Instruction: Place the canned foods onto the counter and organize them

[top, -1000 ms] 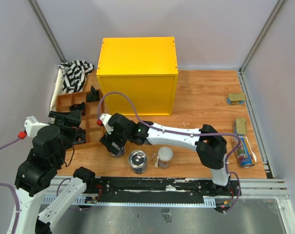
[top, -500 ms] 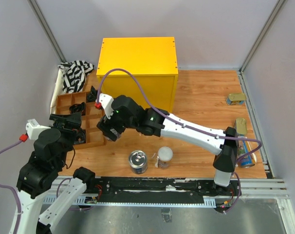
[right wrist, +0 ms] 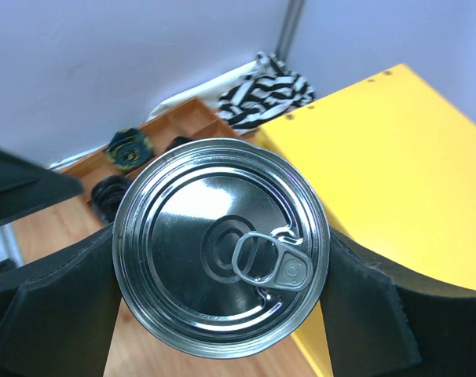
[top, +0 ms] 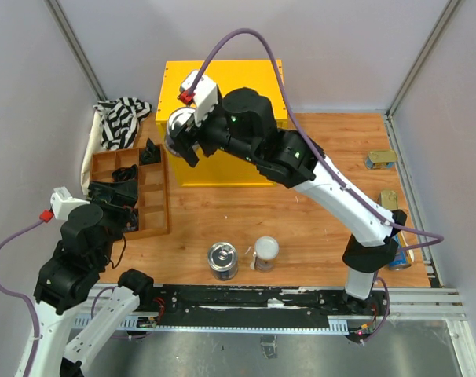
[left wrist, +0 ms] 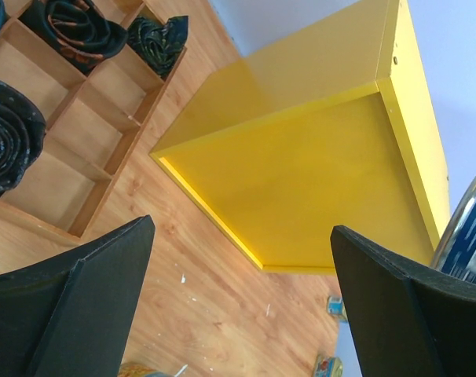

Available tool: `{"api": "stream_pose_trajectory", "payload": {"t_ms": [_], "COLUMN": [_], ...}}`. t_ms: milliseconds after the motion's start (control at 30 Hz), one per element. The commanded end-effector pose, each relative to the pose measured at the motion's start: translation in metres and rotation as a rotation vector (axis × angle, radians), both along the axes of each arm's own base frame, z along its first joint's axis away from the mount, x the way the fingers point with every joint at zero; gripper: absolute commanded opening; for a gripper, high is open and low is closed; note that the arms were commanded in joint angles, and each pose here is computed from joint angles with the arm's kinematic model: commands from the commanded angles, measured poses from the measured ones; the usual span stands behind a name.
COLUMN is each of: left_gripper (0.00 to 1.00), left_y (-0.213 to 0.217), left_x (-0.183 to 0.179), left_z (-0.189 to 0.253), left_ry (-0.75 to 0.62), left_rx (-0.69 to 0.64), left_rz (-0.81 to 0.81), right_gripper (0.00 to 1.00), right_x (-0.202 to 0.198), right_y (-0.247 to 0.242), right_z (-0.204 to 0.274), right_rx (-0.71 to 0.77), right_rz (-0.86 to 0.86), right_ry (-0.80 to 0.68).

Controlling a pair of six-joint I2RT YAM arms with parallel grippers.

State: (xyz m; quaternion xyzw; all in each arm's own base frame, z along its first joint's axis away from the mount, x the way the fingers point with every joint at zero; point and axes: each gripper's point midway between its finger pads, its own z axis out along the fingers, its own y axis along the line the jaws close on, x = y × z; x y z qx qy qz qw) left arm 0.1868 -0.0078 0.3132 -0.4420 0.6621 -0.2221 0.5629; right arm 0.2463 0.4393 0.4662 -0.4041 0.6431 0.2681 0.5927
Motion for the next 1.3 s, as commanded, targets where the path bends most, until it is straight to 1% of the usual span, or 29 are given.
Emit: {"api": "stream_pose_trajectory", "payload": {"t_ms": [0, 267, 400, 700, 800, 967, 1000, 1067, 1133, 1167, 1200, 1267], "left_gripper": [0.99, 0.99, 0.99, 0.99, 0.99, 0.99, 0.99, 0.99, 0.99, 0.99, 0.99, 0.99], "left_y": [-0.007, -0.021, -0.026, -0.036, -0.041, -0.046, -0.047, -0.05, -0.053, -0.054, -0.056, -0.057], "left_x": [0.008, 0.022, 0.029, 0.044, 0.05, 0.058, 0.059, 0.062, 0.064, 0.065, 0.065, 0.066], "left_z": [0.006, 0.005, 0.003, 0.005, 0.004, 0.005, 0.006, 0.008, 0.01, 0.011, 0.011, 0.012], "left_ry": [-0.031, -0.04, -0.031, -0.034, -0.039, -0.049, -0.052, -0.061, -0.07, -0.073, -0.077, -0.082], "left_rx": [0.018, 0.073, 0.11, 0.165, 0.181, 0.223, 0.229, 0.239, 0.247, 0.252, 0.254, 0.255], "left_rz": [-0.035, -0.102, -0.128, -0.172, -0.191, -0.217, -0.224, -0.237, -0.252, -0.259, -0.265, -0.273], "right_gripper": [0.0, 0.01, 0.01, 0.01, 0.01, 0.01, 0.02, 0.09, 0.18, 0.28, 0.36, 0.47], "right_x": [0.033, 0.077, 0.096, 0.124, 0.137, 0.149, 0.152, 0.157, 0.16, 0.161, 0.162, 0.164], "right_y": [-0.016, -0.035, -0.04, -0.048, -0.034, -0.029, -0.028, -0.028, -0.026, -0.025, -0.024, -0.022], "right_z": [0.068, 0.099, 0.099, 0.097, 0.078, 0.069, 0.066, 0.063, 0.061, 0.06, 0.059, 0.059], "right_rx": [0.177, 0.259, 0.271, 0.302, 0.281, 0.287, 0.284, 0.288, 0.288, 0.291, 0.292, 0.297], "right_rz": [-0.087, -0.168, -0.197, -0.22, -0.214, -0.22, -0.221, -0.23, -0.233, -0.234, -0.235, -0.235], "right_ry": [-0.16, -0.24, -0.245, -0.223, -0.203, -0.187, -0.182, -0.181, -0.18, -0.182, -0.181, -0.185]}}
